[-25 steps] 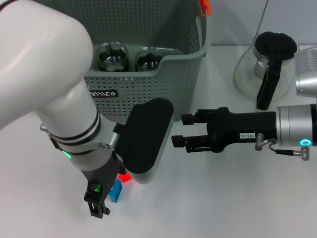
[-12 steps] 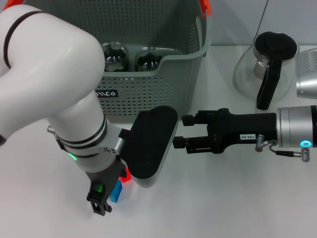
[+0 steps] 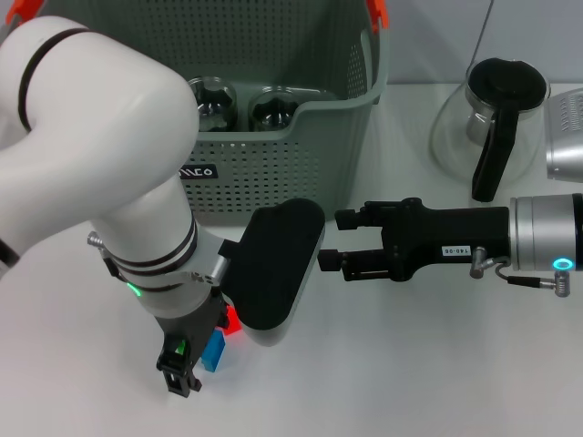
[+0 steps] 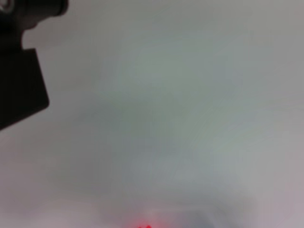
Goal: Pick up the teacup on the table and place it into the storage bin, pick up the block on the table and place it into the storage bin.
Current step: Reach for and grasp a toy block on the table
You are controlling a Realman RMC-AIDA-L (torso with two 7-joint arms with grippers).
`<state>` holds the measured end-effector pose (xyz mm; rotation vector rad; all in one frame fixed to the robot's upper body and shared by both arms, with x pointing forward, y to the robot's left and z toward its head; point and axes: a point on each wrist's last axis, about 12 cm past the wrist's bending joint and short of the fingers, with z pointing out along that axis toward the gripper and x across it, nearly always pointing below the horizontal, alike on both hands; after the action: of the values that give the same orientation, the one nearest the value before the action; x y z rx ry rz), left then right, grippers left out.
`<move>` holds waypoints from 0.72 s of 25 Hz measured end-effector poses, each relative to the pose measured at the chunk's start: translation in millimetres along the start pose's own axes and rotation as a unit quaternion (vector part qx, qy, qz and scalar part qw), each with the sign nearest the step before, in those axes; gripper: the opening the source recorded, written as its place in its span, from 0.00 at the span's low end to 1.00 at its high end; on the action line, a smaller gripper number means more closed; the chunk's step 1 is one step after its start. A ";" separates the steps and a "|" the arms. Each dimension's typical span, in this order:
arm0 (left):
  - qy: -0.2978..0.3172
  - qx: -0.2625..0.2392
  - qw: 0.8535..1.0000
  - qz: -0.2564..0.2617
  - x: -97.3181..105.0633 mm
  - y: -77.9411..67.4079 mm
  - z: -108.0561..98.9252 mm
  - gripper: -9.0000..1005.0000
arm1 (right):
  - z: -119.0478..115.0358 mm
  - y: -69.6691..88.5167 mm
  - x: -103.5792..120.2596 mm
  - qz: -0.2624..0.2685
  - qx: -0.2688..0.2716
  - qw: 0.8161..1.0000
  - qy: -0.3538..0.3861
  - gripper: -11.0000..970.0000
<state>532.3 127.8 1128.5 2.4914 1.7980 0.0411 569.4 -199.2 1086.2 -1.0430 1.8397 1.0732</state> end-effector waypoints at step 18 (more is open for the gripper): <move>-0.001 0.008 1.000 -0.014 3.6 -2.3 4.6 0.81 | -0.9 -1.3 0.5 -0.001 0.005 1.000 0.000 0.83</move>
<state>531.5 131.7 1123.7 2.4753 1.8387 0.0223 570.2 -200.5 1085.7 -1.0393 1.8424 1.0604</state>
